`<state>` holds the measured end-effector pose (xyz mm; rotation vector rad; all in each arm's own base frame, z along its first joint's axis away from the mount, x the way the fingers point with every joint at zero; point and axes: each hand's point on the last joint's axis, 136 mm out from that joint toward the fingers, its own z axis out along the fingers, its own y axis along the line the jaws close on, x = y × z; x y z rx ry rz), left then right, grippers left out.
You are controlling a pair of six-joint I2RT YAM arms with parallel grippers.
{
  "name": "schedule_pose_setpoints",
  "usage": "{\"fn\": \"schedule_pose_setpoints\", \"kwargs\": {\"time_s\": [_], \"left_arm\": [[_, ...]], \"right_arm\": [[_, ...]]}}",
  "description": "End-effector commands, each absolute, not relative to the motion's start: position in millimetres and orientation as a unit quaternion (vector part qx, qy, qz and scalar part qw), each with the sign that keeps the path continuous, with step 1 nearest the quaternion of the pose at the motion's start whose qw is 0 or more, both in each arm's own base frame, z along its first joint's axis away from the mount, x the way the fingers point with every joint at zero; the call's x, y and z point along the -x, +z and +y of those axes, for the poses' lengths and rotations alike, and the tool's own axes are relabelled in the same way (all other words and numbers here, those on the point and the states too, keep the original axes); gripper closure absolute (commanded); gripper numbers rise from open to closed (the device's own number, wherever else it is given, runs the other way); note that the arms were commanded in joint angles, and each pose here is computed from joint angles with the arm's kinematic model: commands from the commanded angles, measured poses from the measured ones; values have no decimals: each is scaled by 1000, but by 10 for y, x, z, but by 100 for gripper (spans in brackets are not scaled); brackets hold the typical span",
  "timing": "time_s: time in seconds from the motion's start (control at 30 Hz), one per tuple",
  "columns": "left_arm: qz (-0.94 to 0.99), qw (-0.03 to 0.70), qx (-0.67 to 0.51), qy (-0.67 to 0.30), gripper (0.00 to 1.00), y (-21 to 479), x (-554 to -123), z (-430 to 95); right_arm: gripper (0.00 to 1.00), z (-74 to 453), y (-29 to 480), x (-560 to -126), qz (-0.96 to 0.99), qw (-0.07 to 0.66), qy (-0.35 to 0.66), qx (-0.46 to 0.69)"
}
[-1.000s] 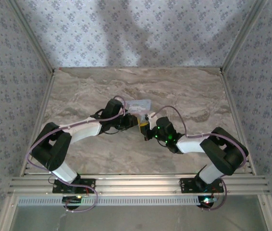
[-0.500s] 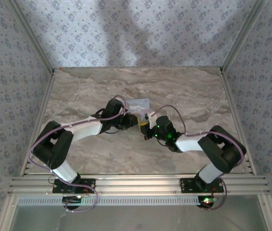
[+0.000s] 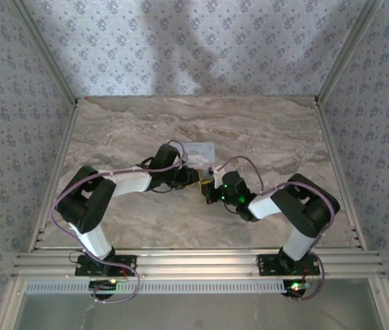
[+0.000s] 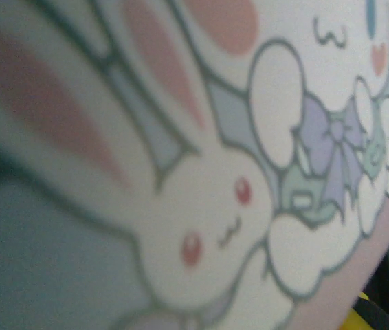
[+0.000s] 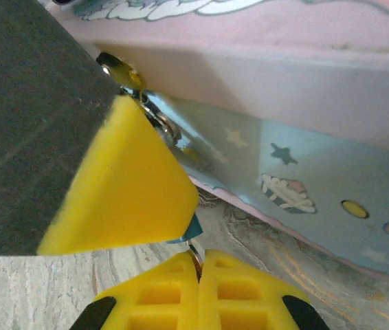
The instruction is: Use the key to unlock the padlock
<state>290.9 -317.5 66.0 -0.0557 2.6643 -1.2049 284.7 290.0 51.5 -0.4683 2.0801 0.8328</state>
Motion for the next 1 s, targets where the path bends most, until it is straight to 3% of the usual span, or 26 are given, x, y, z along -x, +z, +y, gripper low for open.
{"fn": "schedule_pose_setpoints", "kwargs": {"time_s": [0.0,0.37,0.6,0.97], "left_arm": [[896,109,2,-430,65,766,-2901,-3252],[901,126,30,-414,33,814,-2850,-2959],[881,140,74,-446,31,892,-2840,-2814],[853,130,119,-492,42,835,-2840,-2877]], "right_arm": [[100,2959,532,-2832,818,421,352,172],[100,2986,465,-2815,825,404,363,157],[100,3088,561,-2801,822,389,392,139],[100,3209,703,-2803,820,363,431,99]]}}
